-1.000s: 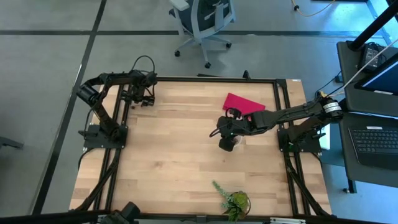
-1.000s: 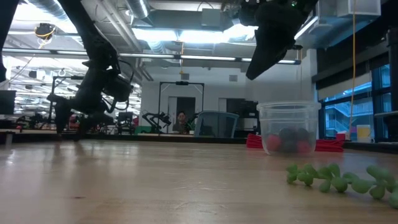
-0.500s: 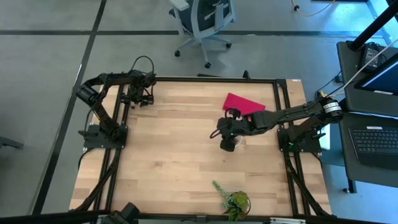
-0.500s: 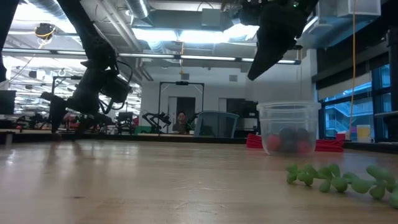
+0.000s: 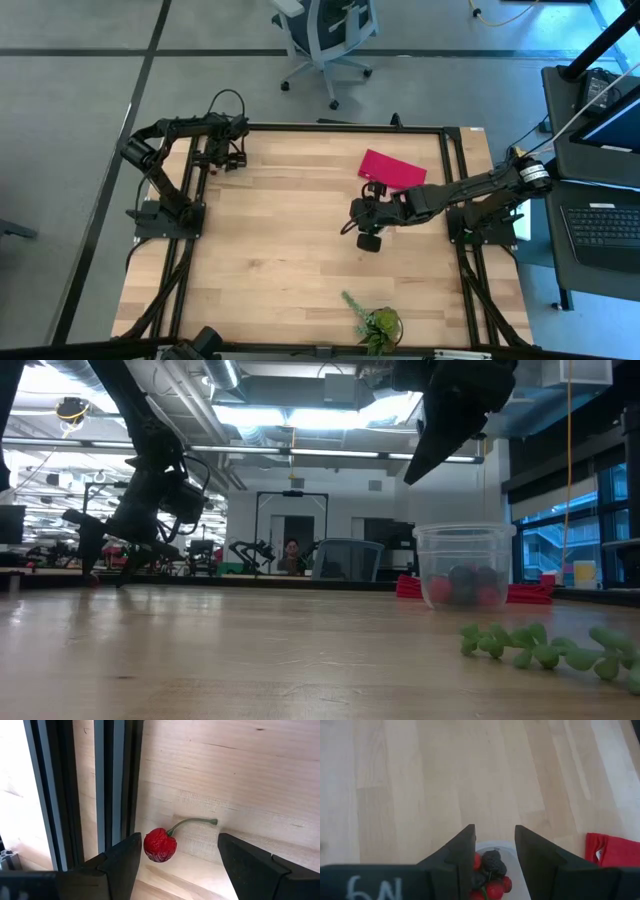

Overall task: Pick and placing Produce into tupperware
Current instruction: Put the red cherry into the transparent container

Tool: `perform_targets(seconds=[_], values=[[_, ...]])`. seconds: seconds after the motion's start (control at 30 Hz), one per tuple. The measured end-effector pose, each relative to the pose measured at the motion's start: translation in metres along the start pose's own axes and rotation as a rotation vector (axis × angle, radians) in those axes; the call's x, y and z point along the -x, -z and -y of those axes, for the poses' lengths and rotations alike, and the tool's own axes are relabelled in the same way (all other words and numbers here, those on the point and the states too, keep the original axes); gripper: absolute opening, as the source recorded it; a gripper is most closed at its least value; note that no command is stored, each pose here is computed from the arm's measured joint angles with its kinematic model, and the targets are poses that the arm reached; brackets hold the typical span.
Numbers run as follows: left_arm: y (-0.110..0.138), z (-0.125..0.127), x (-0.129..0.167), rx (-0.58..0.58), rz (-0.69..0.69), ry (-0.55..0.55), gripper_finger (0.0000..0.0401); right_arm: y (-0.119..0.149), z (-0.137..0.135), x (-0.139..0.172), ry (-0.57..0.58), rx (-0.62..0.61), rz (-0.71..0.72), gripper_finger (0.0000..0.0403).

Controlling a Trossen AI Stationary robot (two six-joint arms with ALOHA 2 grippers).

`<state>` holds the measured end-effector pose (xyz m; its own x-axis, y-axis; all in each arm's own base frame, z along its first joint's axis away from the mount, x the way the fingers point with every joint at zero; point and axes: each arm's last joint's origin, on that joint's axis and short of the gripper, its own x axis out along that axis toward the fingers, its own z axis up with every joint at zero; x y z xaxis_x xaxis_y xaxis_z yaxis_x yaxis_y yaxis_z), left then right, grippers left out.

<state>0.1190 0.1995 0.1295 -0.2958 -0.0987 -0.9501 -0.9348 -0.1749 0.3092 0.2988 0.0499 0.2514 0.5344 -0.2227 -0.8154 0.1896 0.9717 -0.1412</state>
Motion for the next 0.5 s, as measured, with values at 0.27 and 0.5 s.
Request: perform_targets(seconds=[0.27,0.5], values=[[0.0005,-0.0004,-0.0006,0.003,-0.022,0.012,0.0238,0.0016,-0.0069,0.0023,-0.014,0.019,0.004,0.0141],[0.0008,0.0,-0.001,0.001,-0.03,0.018,0.0215,0.0016,-0.0068,0.0023,-0.014,0.018,0.004,0.0141]])
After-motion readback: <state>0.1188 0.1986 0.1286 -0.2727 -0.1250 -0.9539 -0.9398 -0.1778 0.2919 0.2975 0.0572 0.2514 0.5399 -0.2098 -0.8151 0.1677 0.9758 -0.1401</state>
